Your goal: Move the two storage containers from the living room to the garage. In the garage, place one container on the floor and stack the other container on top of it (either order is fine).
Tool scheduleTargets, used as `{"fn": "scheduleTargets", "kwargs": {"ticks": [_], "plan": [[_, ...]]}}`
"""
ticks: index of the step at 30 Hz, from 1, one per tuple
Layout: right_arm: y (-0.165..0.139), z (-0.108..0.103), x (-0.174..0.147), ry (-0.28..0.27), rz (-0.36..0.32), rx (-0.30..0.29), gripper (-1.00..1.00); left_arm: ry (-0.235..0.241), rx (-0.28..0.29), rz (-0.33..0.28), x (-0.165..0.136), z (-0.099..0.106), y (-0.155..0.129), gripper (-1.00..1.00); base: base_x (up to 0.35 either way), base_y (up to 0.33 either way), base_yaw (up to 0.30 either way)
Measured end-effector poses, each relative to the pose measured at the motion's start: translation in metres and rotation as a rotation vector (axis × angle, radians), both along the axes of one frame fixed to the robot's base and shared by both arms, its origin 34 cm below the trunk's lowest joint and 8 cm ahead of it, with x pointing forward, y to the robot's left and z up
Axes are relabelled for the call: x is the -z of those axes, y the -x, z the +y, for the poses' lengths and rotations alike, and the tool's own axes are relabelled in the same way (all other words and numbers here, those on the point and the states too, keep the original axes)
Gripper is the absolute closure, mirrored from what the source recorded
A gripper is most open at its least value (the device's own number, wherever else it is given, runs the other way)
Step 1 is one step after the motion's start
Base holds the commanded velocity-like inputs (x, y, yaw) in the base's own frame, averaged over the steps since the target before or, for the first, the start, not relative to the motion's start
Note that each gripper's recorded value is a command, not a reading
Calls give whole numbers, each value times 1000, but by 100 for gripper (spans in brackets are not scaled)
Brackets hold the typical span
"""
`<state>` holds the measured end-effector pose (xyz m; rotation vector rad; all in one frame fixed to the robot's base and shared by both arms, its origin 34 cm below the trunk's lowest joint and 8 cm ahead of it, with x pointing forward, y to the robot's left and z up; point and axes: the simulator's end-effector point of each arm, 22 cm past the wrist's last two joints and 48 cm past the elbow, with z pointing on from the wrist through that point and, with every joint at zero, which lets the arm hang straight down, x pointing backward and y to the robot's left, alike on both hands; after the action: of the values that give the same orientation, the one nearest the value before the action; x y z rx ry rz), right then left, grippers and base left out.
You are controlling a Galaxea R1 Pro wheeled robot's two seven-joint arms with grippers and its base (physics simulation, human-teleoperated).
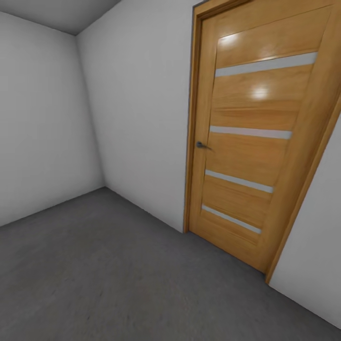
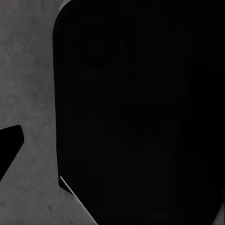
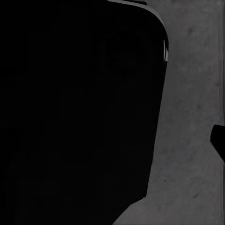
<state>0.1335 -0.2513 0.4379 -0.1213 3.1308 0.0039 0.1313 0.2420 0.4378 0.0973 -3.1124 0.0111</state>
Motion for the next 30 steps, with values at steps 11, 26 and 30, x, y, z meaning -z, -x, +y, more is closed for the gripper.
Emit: {"fn": "scheduleTargets", "kwargs": {"ticks": [11,26,30], "plan": [[0,-8,0,10,0,6,-100,-4,-24,1,0,2,0,-100,325,0,-2],[0,-5,0,6,0,-7,-100,0,-25,-40,0,0,-19,-100,326,0,-204],[0,-5,0,6,0,-7,-100,-1,-36,-63,0,1,-29,-100,326,0,-247]]}}
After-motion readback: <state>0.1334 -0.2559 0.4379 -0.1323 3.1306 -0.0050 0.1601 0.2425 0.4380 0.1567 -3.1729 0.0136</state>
